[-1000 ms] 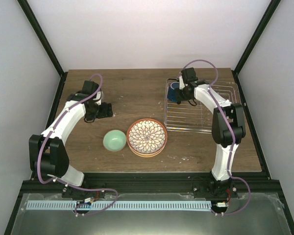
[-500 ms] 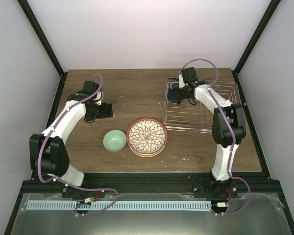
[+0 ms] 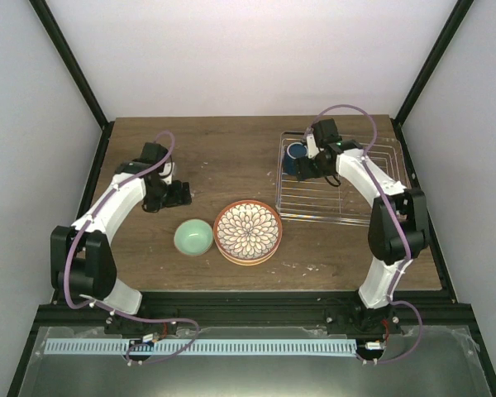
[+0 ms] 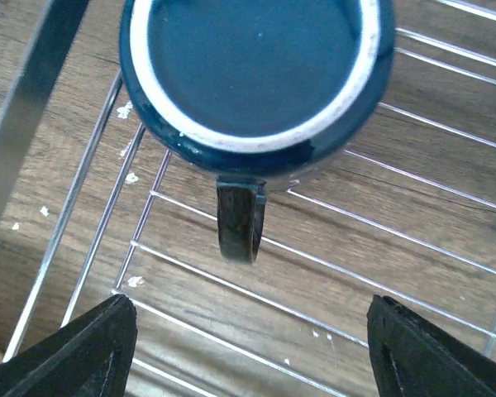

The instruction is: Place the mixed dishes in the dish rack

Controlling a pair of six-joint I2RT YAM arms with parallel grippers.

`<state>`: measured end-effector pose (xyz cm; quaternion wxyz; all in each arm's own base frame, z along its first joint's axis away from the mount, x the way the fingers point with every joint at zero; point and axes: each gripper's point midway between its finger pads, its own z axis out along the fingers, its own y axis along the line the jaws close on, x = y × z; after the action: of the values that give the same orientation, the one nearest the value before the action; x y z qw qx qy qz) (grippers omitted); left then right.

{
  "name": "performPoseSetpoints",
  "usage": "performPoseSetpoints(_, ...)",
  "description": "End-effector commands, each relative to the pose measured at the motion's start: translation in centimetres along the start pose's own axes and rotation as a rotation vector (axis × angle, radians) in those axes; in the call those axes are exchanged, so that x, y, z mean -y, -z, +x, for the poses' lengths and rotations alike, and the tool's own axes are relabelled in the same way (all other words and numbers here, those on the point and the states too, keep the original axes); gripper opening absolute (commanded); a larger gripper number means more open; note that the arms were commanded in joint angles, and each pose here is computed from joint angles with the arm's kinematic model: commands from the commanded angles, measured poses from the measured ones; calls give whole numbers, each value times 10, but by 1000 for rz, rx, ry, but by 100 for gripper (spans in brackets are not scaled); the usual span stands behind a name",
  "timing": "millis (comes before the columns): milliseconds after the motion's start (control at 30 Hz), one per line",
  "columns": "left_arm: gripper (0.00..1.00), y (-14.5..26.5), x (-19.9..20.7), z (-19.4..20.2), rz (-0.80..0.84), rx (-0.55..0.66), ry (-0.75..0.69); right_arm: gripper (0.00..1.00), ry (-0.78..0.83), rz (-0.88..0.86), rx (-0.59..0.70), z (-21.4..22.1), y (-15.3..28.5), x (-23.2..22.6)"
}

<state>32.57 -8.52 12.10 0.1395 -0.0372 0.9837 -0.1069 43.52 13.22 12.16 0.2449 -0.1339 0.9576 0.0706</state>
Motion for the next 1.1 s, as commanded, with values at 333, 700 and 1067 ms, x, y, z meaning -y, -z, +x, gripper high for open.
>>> performPoseSetpoints(333, 90, -7, 6, 85, 15, -234, 7, 74, -12, 9, 377, -122, 115, -10)
performPoseSetpoints(700, 89, -31, 1, 94, 7, -262, 27, 74, -11, -65, 433, -151, 125, -22)
performPoseSetpoints(1067, 45, -47, 7, 101, 46, -325, 25, 74, -7, -27, 441, -147, 130, -17)
